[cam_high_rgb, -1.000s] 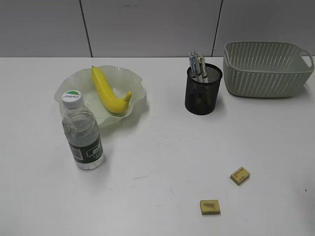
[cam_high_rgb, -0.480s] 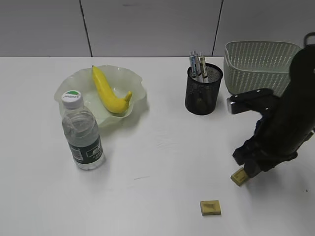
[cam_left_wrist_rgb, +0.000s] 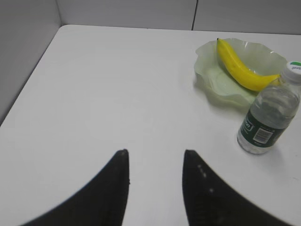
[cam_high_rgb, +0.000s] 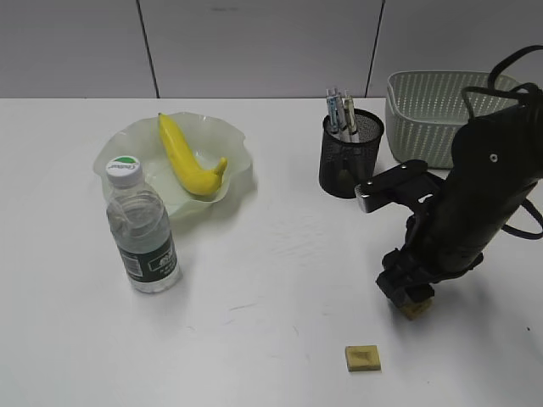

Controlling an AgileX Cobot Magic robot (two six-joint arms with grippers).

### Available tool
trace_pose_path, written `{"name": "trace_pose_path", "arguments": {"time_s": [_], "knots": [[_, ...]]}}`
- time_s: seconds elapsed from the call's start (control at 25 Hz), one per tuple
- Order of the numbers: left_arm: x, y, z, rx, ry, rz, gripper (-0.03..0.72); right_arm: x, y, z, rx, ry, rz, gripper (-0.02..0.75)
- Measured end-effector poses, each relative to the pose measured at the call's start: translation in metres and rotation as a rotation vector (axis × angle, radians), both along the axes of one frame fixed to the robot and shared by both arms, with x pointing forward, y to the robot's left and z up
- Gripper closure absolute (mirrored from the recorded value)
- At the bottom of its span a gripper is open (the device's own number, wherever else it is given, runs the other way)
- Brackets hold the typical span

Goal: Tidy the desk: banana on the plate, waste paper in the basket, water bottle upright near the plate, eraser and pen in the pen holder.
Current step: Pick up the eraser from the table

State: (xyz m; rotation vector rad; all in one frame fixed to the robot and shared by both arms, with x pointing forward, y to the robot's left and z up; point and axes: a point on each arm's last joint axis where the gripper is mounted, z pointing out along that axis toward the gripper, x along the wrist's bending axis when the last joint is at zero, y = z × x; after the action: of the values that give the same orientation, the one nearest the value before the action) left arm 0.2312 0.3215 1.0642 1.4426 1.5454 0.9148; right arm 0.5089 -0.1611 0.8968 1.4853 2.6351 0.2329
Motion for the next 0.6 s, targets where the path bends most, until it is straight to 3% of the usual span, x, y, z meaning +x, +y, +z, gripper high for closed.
{"name": "trace_pose_path", "arguments": {"time_s": [0.32,0.4,0.52,0.6], "knots": [[0.000,0.000,0.000,0.000,0.000,0.000,0.400,0.000,0.000,-0.015,-0.027,0.042,0.006,0.212],[0.000,0.000,0.000,0.000,0.000,0.000,0.400,-0.001,0.000,-0.018,-0.030,0.054,0.003,0.257],[0.000,0.000,0.000,0.000,0.000,0.000,0.400,0.000,0.000,-0.018,-0.026,0.056,-0.003,0.437],[0.000,0.000,0.000,-0.001,0.000,0.000,0.400,0.000,0.000,-0.016,-0.020,0.045,-0.004,0.433]]}}
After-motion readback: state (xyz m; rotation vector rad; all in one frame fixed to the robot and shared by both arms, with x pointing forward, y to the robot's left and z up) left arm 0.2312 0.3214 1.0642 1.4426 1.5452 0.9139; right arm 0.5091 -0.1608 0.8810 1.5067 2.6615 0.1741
